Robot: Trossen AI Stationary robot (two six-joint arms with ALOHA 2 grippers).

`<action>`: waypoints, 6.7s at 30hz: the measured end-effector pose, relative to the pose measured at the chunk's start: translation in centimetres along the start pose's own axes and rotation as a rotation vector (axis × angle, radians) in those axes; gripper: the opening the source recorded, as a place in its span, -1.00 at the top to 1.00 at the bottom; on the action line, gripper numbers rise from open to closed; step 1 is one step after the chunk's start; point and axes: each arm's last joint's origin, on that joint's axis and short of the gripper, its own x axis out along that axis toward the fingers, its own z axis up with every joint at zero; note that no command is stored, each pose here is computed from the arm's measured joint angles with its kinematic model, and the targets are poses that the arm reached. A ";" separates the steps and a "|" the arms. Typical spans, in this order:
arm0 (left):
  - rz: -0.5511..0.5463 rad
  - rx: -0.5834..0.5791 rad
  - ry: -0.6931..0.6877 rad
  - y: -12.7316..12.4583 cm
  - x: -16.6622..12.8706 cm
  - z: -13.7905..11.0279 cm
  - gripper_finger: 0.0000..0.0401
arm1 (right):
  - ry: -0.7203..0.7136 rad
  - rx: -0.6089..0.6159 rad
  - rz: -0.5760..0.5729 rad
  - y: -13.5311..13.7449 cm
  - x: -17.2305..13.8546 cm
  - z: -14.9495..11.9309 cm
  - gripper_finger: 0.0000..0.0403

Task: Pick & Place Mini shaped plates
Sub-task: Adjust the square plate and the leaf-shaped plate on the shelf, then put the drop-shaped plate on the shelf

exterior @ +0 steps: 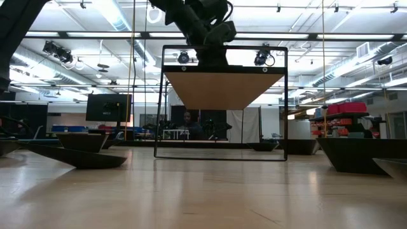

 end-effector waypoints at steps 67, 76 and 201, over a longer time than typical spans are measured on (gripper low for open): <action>0.017 -0.107 0.286 -1.0 -2.8 -2.5 0.99 | 0.000 0.000 0.000 0.0 0.0 0.0 0.95; 0.042 -0.079 0.282 -0.8 -2.8 -2.4 0.99 | 0.001 0.000 0.000 0.0 0.0 0.0 0.95; 0.207 -0.033 0.468 4.8 -6.1 -21.6 0.03 | 0.000 0.000 0.000 0.0 0.0 0.0 0.95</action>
